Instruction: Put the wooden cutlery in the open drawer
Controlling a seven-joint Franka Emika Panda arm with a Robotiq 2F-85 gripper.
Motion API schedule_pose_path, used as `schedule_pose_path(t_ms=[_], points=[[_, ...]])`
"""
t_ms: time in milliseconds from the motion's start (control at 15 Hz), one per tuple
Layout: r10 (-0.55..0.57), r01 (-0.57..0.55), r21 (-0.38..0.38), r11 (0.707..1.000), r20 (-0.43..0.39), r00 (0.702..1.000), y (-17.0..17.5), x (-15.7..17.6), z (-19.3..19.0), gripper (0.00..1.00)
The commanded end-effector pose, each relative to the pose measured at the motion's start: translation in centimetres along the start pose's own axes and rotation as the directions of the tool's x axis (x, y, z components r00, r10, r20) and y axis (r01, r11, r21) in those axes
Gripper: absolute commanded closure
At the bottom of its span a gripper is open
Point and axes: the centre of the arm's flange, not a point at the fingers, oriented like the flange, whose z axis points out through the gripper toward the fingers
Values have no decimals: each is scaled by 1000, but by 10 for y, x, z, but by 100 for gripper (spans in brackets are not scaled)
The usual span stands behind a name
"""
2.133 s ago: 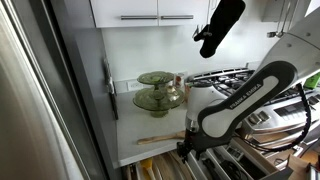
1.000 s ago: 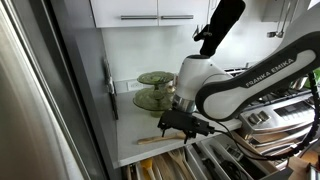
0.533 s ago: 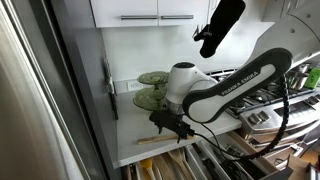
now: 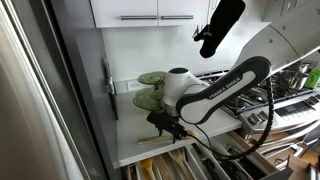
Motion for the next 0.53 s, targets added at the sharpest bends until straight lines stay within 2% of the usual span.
schedule_pose_path(t_ms=[0,67,133,200,333,467], points=[[42,-42,10,999,8,999,-10,3,6,11],[45,-45,9,999,8,999,-10,4,6,7],[47,-47,8,999,7,999,-11,5,7,16],[51,-51,6,999,6,999,-11,7,8,41],[56,-56,-1,998,2,998,-10,10,10,42],[59,-59,-2,998,10,998,-9,13,10,60]])
